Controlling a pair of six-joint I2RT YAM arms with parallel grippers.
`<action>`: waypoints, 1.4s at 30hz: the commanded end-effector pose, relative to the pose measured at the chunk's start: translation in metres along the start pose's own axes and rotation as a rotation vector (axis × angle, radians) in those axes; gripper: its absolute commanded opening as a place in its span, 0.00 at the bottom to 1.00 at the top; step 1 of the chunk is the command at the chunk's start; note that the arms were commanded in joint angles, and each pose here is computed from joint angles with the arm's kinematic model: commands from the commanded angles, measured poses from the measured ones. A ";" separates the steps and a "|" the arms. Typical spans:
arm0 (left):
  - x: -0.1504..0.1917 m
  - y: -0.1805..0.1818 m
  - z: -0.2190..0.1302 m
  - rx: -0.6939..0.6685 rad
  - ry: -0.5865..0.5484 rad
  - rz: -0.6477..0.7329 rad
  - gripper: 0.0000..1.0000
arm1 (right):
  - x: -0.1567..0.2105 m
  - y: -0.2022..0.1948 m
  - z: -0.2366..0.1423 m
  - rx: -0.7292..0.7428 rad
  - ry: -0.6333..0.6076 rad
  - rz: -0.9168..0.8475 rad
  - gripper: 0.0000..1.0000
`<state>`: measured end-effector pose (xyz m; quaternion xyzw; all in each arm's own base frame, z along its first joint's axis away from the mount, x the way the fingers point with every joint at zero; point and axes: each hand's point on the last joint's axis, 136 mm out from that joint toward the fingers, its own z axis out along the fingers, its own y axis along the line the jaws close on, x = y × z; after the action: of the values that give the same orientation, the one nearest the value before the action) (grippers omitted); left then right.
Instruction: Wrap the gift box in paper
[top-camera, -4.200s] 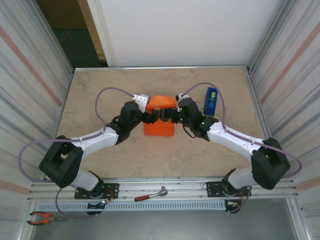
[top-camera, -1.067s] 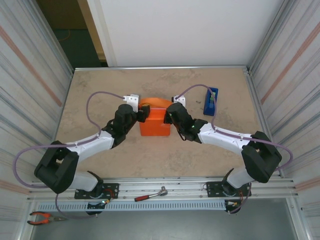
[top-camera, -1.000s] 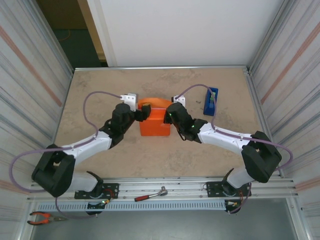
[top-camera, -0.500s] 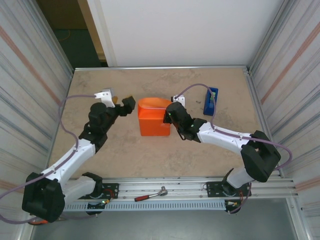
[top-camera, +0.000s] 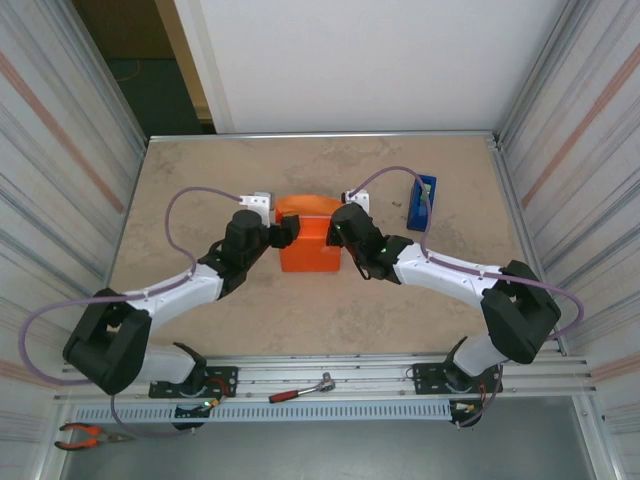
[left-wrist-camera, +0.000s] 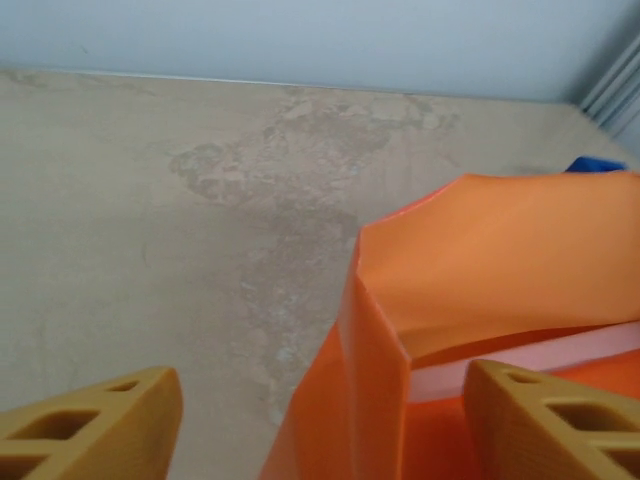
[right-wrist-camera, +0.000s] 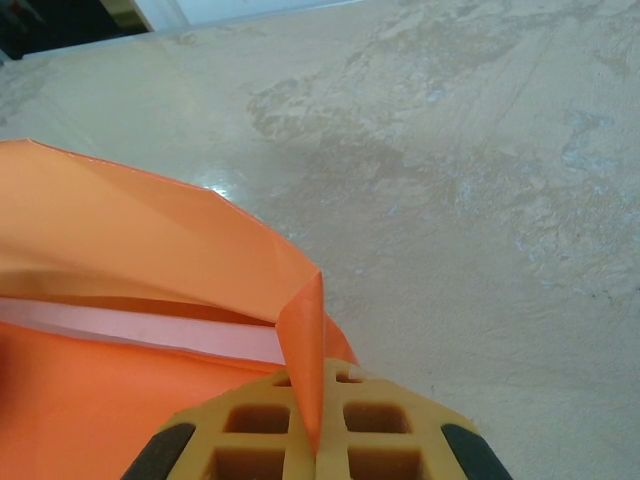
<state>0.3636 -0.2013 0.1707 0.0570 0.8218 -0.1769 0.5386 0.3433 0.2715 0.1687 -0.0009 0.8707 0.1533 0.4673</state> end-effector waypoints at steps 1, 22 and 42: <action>-0.023 -0.003 0.008 -0.040 -0.089 0.042 0.58 | 0.028 -0.011 0.007 0.051 0.104 -0.032 0.00; -0.047 -0.044 -0.004 0.103 -0.169 0.057 0.00 | -0.019 -0.009 -0.021 0.013 0.013 -0.011 0.00; -0.002 -0.026 -0.006 0.062 -0.111 0.028 0.00 | -0.028 -0.024 -0.044 0.002 -0.038 0.104 0.89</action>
<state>0.3575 -0.2253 0.1813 0.0820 0.7826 -0.1946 0.5857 0.3283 0.2330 0.2245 0.0430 0.8523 0.1871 0.4865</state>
